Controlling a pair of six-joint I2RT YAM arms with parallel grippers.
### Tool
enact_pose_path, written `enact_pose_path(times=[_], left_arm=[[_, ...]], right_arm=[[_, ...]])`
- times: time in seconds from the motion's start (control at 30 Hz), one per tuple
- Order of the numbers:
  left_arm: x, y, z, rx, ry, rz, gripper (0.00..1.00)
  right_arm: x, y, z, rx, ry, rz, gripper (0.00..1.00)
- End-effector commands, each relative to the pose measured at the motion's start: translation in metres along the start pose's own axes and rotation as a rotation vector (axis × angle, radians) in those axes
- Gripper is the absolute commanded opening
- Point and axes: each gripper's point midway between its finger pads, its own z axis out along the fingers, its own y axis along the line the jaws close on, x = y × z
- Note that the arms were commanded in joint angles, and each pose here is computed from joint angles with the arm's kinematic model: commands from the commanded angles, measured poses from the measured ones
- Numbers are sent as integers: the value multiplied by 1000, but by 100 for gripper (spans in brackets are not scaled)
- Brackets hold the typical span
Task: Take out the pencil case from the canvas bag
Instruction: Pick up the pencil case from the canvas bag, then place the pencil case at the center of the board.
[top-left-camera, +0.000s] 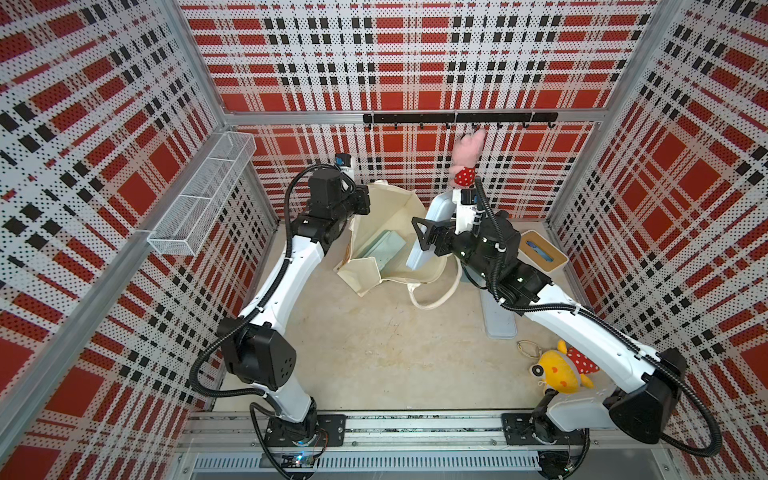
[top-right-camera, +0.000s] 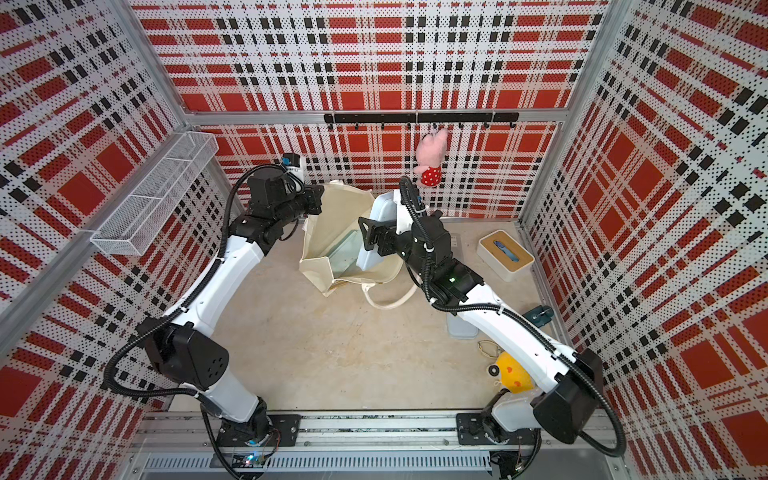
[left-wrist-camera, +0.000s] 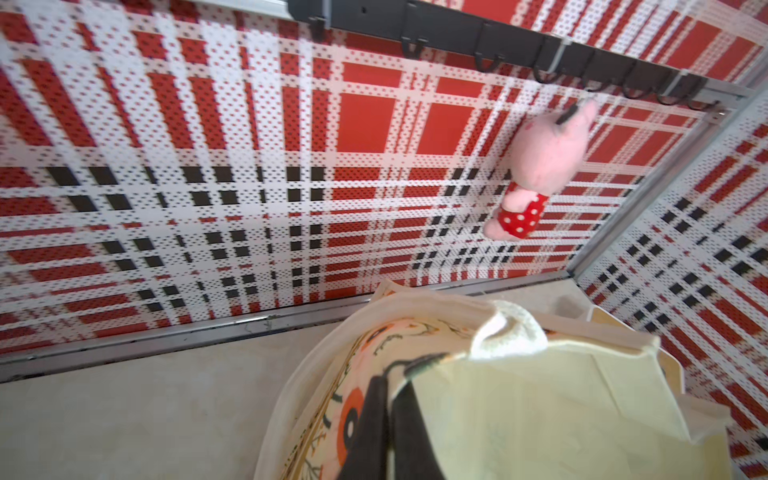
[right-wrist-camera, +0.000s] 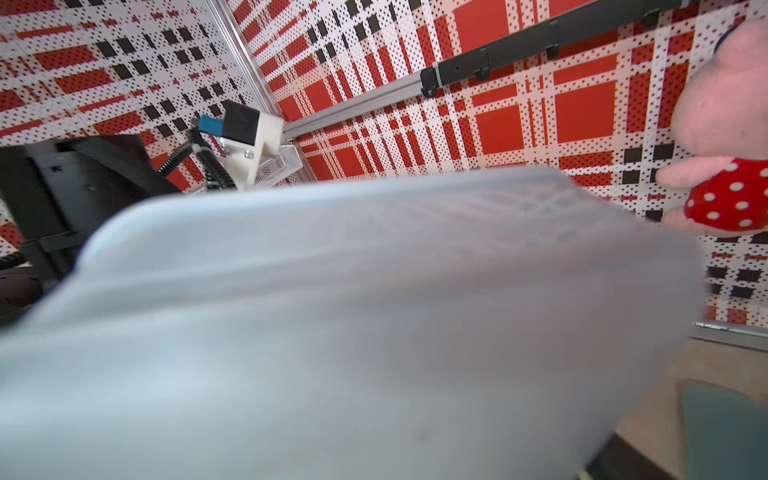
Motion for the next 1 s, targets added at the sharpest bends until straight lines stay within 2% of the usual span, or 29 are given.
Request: enact_pose_path(times=[0.0,0.13,0.27,0.4,0.6,0.77,0.97], left_arm=[[-55,26,-36,-87,-172,-30,0],[-64,46,-47,-136,-201,-45,0],[-72,61,-57,-176,-228,-50,0],[-77,73,-62,-193,-244,-58,0],[-78,73,-65,-179,-255,-67,0],[-73,75,-65,-176,-251,-75,0],[-69,76,-67,-170,-253,-80,0]], right_arm=[[-14,-5,-17,39,-24,-74,62],[-9,-28,-25,175,28,-121,61],[9,-54,-28,313,130,-165,60],[33,-80,-27,431,245,-144,58],[88,-109,-15,499,474,-59,58],[141,-125,-6,561,683,-48,58],[185,-134,-2,596,834,-24,59]])
